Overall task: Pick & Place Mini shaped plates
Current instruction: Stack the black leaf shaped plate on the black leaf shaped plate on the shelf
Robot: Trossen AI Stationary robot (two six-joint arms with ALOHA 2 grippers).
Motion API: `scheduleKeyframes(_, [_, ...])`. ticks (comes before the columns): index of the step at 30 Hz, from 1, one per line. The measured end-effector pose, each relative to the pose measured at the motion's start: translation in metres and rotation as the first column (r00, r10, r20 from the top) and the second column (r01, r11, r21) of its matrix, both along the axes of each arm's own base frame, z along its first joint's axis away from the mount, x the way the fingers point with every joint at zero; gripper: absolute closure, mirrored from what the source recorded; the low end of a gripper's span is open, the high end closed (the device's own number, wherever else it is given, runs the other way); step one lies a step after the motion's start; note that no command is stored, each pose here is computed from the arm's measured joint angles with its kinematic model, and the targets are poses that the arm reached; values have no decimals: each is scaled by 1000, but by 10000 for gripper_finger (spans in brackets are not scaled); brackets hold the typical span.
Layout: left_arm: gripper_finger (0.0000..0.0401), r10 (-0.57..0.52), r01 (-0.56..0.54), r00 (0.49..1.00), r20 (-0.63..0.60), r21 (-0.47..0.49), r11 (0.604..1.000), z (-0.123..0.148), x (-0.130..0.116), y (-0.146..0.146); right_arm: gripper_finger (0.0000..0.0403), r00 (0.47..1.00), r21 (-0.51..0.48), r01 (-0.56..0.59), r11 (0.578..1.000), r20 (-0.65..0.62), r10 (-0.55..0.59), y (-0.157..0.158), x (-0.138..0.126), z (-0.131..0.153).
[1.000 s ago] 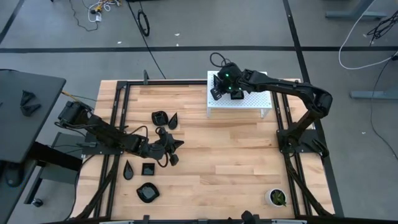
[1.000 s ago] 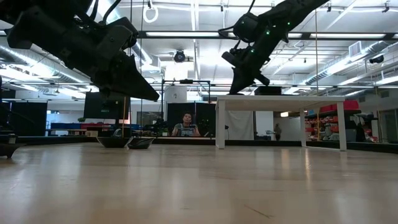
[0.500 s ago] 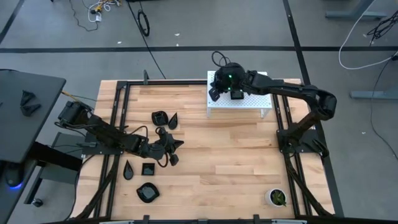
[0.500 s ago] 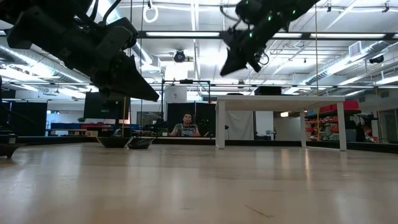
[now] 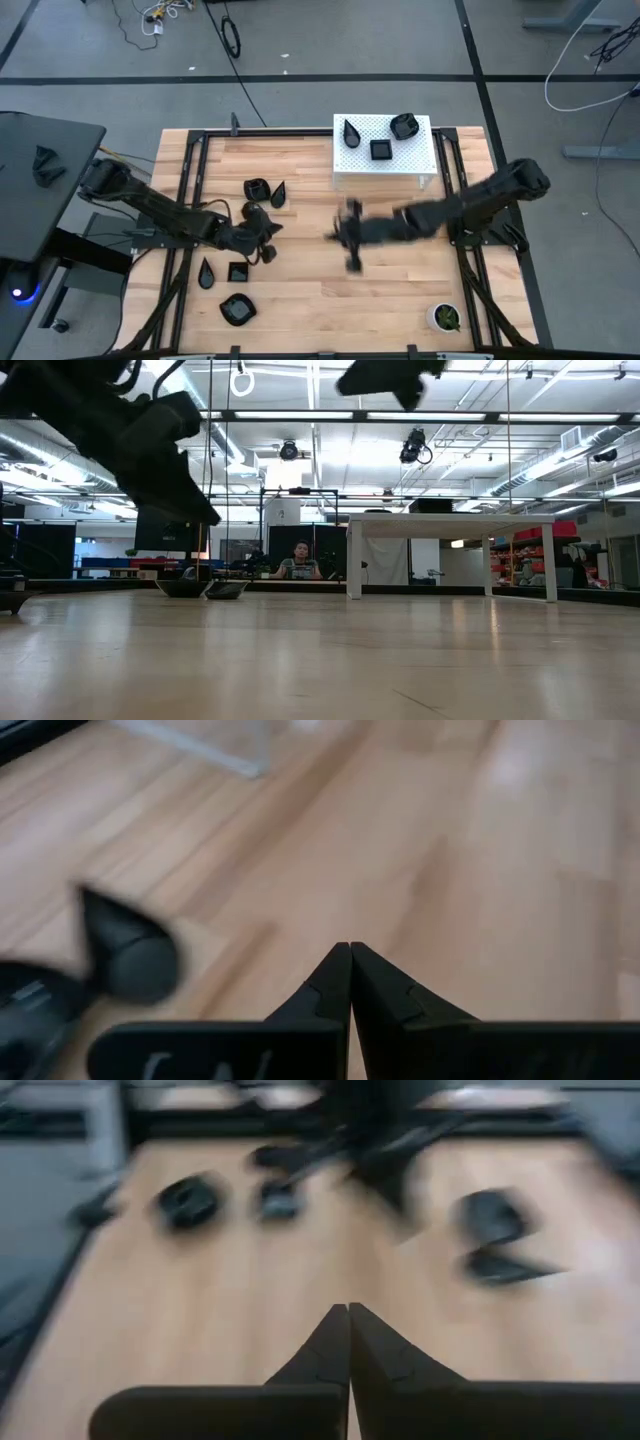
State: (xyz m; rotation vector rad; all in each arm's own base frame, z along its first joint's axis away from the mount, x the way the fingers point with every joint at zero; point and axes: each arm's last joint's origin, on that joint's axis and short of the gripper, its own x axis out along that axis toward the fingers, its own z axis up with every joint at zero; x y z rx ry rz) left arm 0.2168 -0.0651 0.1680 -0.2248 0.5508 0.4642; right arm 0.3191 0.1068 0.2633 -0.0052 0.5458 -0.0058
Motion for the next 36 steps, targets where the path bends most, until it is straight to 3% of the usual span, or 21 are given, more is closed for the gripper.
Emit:
scheduleKeyframes(4, [387, 137, -140, 987, -86, -32, 990, 3, -22, 14, 398, 997, 105, -73, 992, -4, 73, 41, -29, -36])
scheduleKeyframes(7, [384, 293, -310, 943, -159, -94, 946, 3, -37, 33, 399, 999, 191, -4, 982, 35, -3, 55, -50, -60])
scheduleKeyframes(9, [377, 383, -411, 890, -246, -75, 908, 1, -48, 47, 399, 994, 224, 42, 974, 88, -63, 59, -59, -71])
scheduleKeyframes(13, [350, 545, -604, 746, -382, -42, 796, -4, -63, 77, 398, 966, 233, 150, 961, 174, -193, 52, -70, -85])
scheduleKeyframes(15, [329, 574, -646, 710, -407, -53, 761, -5, -64, 90, 398, 942, 241, 204, 949, 215, -257, 45, -69, -86])
scheduleKeyframes(19, [284, 565, -653, 722, -399, -121, 748, -16, -63, 112, 398, 922, 238, 263, 935, 224, -316, 32, -65, -89])
scheduleKeyframes(25, [243, 542, -613, 788, -290, -298, 732, -32, -65, 137, 398, 907, 246, 303, 921, 221, -358, 20, -59, -89])
scheduleKeyframes(31, [257, 578, -599, 797, -178, -355, 718, -41, -67, 145, 398, 906, 247, 306, 919, 220, -361, 19, -58, -89])
scheduleKeyframes(36, [284, 589, -612, 788, -180, -338, 715, -43, -71, 147, 398, 906, 249, 306, 919, 220, -361, 19, -58, -89])
